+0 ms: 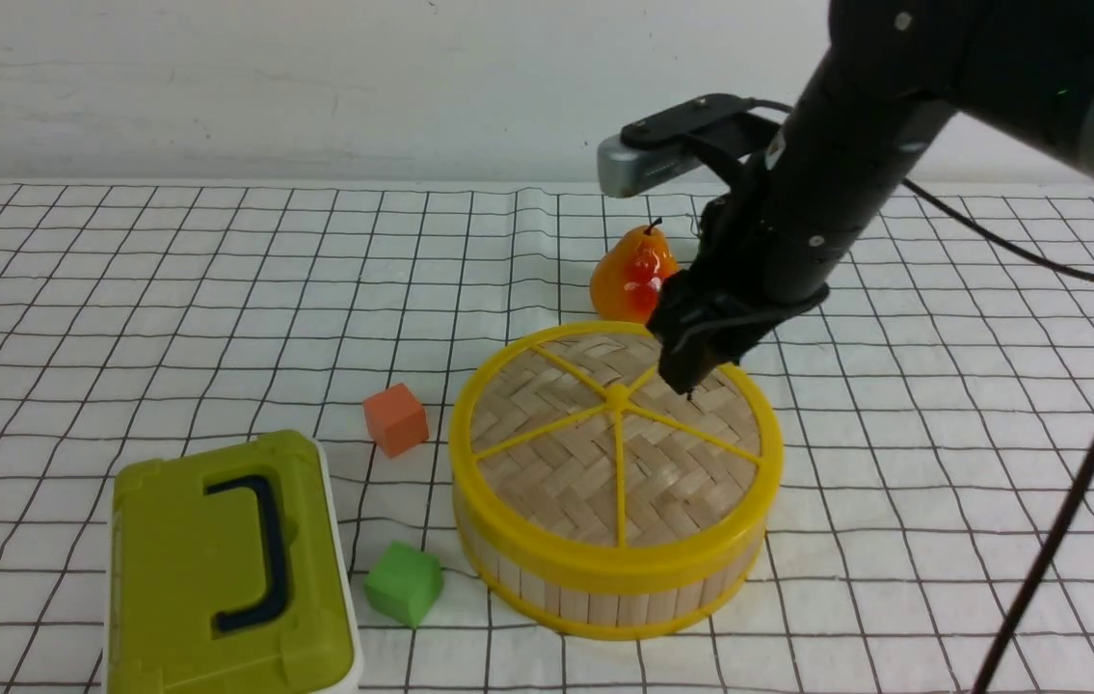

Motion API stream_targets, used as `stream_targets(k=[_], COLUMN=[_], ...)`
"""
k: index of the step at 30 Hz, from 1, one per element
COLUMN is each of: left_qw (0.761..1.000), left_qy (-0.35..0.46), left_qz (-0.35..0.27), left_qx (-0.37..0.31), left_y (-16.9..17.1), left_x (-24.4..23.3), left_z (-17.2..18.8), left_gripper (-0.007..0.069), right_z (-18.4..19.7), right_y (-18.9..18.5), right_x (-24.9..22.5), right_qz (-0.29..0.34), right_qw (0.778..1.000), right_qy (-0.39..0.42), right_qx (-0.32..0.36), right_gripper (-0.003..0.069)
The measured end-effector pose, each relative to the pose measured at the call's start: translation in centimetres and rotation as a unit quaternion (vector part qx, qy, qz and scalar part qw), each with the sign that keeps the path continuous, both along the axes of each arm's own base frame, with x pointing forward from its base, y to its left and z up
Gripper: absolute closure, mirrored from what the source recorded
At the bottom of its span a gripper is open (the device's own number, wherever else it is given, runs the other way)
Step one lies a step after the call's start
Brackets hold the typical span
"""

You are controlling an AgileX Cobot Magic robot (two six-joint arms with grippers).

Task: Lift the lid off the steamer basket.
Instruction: Use the right arm to lift the lid of the steamer

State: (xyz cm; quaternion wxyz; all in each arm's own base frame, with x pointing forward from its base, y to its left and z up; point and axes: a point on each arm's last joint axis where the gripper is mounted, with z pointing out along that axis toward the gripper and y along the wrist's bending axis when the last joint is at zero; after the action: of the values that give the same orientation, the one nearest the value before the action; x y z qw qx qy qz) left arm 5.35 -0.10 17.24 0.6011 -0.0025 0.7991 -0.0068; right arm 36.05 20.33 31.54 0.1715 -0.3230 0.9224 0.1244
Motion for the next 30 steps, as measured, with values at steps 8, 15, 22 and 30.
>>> stream_targets(k=[8,15,22,30], left_qw=[1.000,1.000,1.000,1.000], left_qy=[0.000,0.000,0.000,0.000], left_qz=[0.000,0.000,0.000,0.000], left_qx=[0.000,0.000,0.000,0.000], left_y=[0.0,0.0,0.0,0.0], left_x=[0.0,0.0,0.0,0.0], left_z=[0.0,0.0,0.0,0.0], left_gripper=[0.0386,0.0386,0.0386,0.0386], right_z=[-3.0,-5.0,-5.4,-2.3], right_y=[3.8,4.4,4.5,3.7], right_x=[1.2,2.0,2.1,0.9], right_qz=[0.029,0.012,0.011,0.012], right_qw=[0.998,0.998,0.999,0.998], right_qy=[-0.055,-0.047,-0.041,-0.057], right_qx=[-0.024,-0.028,-0.029,-0.020], right_gripper=[0.0274,0.0387,0.0554,0.0554])
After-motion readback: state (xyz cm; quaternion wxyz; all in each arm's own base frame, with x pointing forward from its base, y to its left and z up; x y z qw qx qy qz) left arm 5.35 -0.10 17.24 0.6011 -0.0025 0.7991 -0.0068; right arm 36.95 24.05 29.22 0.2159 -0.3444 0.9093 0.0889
